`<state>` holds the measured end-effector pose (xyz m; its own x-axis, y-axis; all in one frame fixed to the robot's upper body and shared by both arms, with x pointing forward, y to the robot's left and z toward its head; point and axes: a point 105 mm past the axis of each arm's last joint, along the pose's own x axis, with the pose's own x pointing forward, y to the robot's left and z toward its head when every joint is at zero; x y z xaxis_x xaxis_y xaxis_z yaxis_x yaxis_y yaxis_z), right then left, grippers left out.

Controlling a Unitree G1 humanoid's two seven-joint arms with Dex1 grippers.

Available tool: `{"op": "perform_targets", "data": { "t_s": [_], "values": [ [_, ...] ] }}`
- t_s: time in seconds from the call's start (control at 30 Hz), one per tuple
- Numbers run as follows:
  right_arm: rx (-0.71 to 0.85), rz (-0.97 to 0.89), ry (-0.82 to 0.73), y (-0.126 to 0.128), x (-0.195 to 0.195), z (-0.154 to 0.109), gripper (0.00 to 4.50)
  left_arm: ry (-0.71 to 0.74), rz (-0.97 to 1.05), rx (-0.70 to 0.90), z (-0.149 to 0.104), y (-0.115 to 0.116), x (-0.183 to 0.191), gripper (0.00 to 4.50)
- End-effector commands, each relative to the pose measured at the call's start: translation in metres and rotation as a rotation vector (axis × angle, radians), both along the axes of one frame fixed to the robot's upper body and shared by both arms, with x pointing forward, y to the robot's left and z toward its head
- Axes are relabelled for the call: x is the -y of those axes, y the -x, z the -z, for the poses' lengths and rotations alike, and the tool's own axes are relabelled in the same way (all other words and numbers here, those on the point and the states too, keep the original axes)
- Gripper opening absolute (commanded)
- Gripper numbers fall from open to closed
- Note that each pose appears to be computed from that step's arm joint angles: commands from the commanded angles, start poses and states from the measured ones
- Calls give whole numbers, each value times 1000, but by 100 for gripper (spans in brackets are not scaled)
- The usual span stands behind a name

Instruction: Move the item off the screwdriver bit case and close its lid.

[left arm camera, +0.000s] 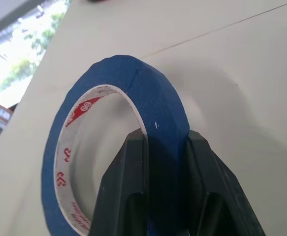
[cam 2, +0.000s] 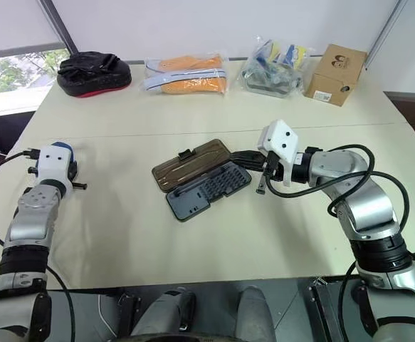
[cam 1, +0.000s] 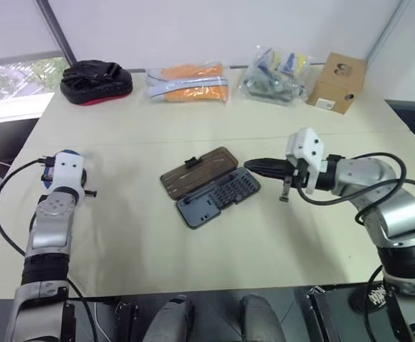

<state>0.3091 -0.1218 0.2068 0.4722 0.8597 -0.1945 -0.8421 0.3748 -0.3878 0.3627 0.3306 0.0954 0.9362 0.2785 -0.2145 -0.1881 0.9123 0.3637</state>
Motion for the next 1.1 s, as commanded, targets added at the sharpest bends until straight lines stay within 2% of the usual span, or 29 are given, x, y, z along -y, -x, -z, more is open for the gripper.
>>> {"op": "perform_targets", "data": {
  "t_s": [0.03, 0.13, 0.17, 0.3, 0.53, 0.63, 0.73, 0.83, 1.03, 1.1],
  "values": [
    [50, -21, -2, 2, -3, -11, 0, 35, -49, -25, 6, 8, -11, 279],
    [46, -18, -3, 3, -3, -10, 0, 45, -52, -16, 3, 8, -11, 433],
    [43, -15, -5, 3, -3, -9, 0, 44, -47, -9, 1, 7, -10, 443],
    [37, -3, -22, 3, -2, -9, 0, 26, -17, 40, -14, 3, -2, 443],
    [35, 25, -59, -4, 1, -13, 0, 66, 134, 242, -81, -11, 44, 443],
    [22, 34, -73, -11, 0, -12, 0, 102, 294, 278, -105, -15, 83, 443],
    [1, 42, -101, -22, -4, -11, 0, 140, 512, 222, -104, -12, 127, 443],
    [-23, 76, -113, -38, -8, -10, 0, 199, 657, 151, -94, -4, 156, 443],
    [-88, 131, -82, -66, -18, 4, 0, 221, 822, 9, -70, 12, 177, 443],
    [-109, 138, -76, -72, -22, 8, 59, 227, 832, -7, -67, 14, 175, 450]
  ]
}}
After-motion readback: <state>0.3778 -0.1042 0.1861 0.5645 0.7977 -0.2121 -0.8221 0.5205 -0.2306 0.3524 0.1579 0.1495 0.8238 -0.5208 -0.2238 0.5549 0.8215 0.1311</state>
